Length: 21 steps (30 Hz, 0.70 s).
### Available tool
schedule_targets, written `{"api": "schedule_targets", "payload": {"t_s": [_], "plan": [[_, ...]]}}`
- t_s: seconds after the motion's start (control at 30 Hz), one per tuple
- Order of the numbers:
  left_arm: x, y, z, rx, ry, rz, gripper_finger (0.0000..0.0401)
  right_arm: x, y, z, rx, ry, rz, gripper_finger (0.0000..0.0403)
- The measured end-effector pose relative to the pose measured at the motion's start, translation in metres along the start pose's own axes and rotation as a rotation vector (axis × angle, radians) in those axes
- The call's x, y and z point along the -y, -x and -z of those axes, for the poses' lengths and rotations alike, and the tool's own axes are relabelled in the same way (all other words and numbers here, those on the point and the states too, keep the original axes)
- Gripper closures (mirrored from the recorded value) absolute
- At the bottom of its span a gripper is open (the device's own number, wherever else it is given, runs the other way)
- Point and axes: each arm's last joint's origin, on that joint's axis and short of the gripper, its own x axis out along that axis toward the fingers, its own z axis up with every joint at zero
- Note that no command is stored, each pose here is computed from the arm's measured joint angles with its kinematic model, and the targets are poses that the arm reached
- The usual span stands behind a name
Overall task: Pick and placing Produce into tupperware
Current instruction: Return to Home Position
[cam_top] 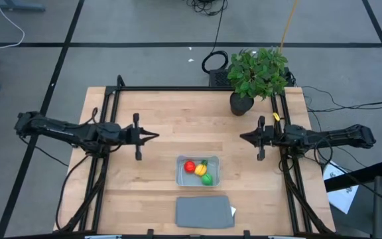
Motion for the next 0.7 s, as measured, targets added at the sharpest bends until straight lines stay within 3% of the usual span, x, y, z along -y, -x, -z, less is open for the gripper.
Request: {"api": "schedule_targets", "payload": {"t_s": [0.17, 0.6, 0.7], "plan": [[-0.001, 0.005, 0.002, 0.043, 0.000, -0.021, 0.0398, 0.000, 0.001, 0.002, -0.021, 0.001, 0.001, 0.0403], [-0.029, 0.012, 0.001, 0.079, 0.007, -0.212, 0.0399, 0.001, 0.008, -0.004, 0.042, 0.036, -0.002, 0.0403], [-0.034, 0.019, 0.002, 0.097, 0.030, -0.190, 0.0399, 0.001, 0.011, -0.004, 0.044, 0.032, -0.002, 0.0403]]}}
